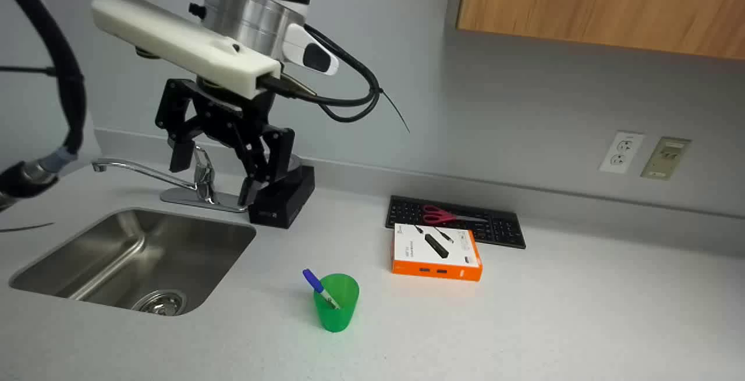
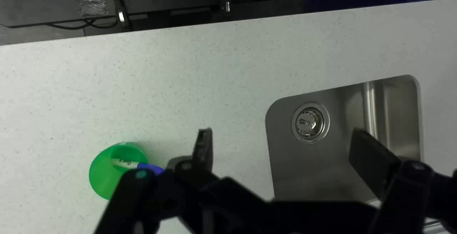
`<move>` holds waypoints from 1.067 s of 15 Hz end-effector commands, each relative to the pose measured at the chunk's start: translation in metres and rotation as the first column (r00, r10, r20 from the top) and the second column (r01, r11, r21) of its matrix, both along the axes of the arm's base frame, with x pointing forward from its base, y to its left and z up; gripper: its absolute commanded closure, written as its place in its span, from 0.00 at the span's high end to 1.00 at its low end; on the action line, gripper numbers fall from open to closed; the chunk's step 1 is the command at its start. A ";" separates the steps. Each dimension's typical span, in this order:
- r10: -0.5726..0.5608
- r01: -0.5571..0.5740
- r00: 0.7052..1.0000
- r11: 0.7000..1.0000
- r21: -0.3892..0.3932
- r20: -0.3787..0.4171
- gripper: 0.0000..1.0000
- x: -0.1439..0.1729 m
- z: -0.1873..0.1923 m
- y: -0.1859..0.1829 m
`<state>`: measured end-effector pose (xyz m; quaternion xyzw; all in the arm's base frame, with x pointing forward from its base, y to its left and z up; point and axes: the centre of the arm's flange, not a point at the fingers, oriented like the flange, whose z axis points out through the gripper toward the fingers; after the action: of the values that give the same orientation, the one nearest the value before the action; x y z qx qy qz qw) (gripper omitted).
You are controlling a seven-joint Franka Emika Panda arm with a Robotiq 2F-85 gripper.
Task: Take the sharpie from the green cup and put it on the counter top
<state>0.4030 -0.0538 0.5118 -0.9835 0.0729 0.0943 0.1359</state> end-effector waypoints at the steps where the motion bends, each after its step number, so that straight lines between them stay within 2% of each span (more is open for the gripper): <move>1: 0.000 0.000 1.000 1.000 0.000 -0.001 1.00 0.000 -0.001 0.000; 7: 0.000 0.000 1.000 1.000 0.000 -0.002 1.00 0.000 -0.001 0.000; 12: -0.028 0.033 0.999 0.994 -0.100 0.045 1.00 0.002 -0.033 -0.004; 16: -0.069 0.089 0.990 0.982 -0.164 0.124 1.00 0.005 -0.073 -0.009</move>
<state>0.4097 -0.0609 0.4681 -0.9914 0.0843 0.0545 0.0843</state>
